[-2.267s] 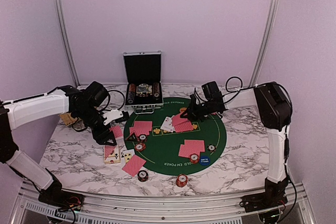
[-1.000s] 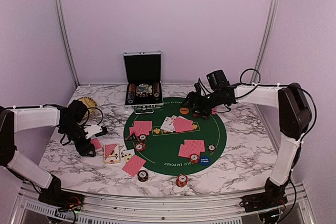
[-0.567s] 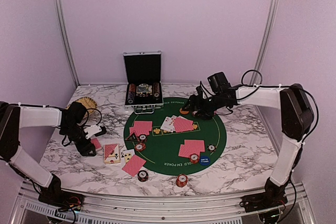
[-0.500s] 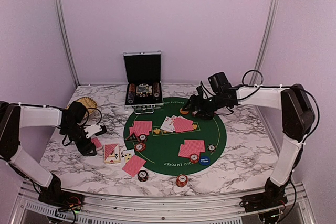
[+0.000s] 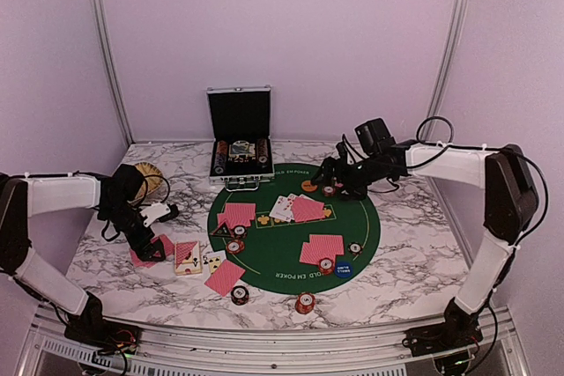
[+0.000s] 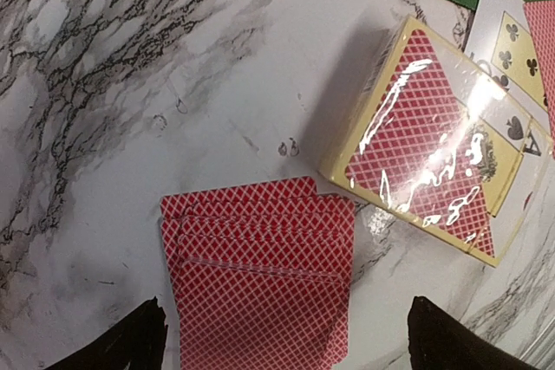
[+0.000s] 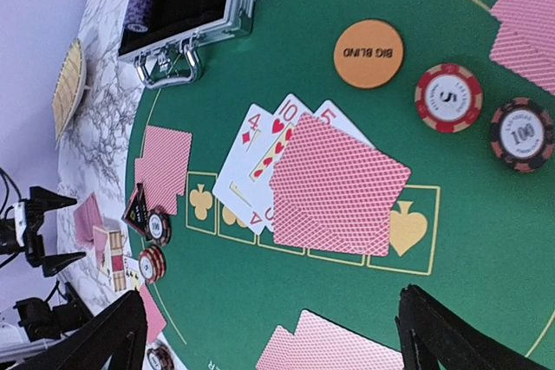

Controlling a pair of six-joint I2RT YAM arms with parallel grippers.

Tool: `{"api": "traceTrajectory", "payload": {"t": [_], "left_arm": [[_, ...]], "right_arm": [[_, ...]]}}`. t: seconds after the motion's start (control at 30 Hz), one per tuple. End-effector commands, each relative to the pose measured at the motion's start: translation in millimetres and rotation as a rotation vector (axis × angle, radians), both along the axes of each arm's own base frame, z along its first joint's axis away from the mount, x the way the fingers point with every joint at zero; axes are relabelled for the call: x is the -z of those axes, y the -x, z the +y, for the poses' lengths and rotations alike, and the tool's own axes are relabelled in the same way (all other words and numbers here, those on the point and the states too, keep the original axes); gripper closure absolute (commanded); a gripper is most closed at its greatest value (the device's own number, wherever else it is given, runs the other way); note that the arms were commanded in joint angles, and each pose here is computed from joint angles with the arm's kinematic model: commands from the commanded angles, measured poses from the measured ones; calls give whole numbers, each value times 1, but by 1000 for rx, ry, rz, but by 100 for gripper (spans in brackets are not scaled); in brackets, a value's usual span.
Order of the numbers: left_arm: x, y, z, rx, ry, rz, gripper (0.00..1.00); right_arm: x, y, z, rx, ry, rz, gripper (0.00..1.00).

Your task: Distribute texas hold em gaming equipment

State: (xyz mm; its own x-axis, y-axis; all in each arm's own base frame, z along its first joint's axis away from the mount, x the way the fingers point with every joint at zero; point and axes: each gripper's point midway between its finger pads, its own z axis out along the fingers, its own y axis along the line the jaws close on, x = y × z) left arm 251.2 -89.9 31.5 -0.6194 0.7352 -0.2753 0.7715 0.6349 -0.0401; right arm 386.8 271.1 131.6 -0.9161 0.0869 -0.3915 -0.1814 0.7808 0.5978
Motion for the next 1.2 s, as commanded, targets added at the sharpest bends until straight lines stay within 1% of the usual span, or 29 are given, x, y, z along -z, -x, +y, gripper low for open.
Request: {"api": "traceTrajectory", "payload": {"t": [0.0, 0.1, 0.23, 0.33, 0.4, 0.5, 0.53, 0.6, 0.63, 0.67, 0.7, 0.77, 0.87, 0.97, 1.07, 1.17], "left_arm": [[-45, -6, -8, -26, 61, -49, 1], [-66, -19, -7, -54, 66, -115, 1], [-78, -44, -2, -128, 73, -195, 1], [-83, -74, 13, -252, 109, -302, 1], [-89, -92, 23, -341, 162, -379, 1], [-100, -113, 40, -468, 271, -500, 1], [-97, -114, 42, -496, 302, -528, 1], [-104, -123, 60, -573, 350, -625, 1], [-110, -128, 64, -586, 381, -690, 1], [-110, -129, 66, -596, 397, -724, 1], [-107, -129, 68, -606, 409, -740, 1], [-101, -132, 70, -631, 426, -756, 1], [-90, -134, 75, -673, 443, -770, 1], [-86, -134, 78, -678, 455, -825, 1], [-91, -134, 81, -684, 477, -882, 1], [-98, -138, 86, -708, 485, -930, 1]], "right_arm": [[-22, -9, -25, 57, 63, -84, 1], [-28, -17, -43, 111, 111, -127, 1], [-35, -33, -89, 268, 256, -235, 1], [-45, -41, -141, 448, 405, -415, 1], [-65, -38, -169, 562, 461, -582, 1], [-90, -21, -210, 745, 536, -799, 1], [-94, -14, -223, 796, 573, -848, 1], [-104, -1, -245, 914, 615, -946, 1], [-100, 4, -256, 938, 672, -960, 1], [-95, 8, -265, 959, 719, -962, 1], [-87, 10, -276, 980, 763, -941, 1], [-75, 15, -293, 1021, 798, -908, 1], [-67, 28, -308, 1046, 784, -924, 1], [-61, 36, -319, 1054, 750, -954, 1], [-59, 43, -322, 1025, 766, -1002, 1], [-57, 52, -323, 1018, 749, -1057, 1]]}}
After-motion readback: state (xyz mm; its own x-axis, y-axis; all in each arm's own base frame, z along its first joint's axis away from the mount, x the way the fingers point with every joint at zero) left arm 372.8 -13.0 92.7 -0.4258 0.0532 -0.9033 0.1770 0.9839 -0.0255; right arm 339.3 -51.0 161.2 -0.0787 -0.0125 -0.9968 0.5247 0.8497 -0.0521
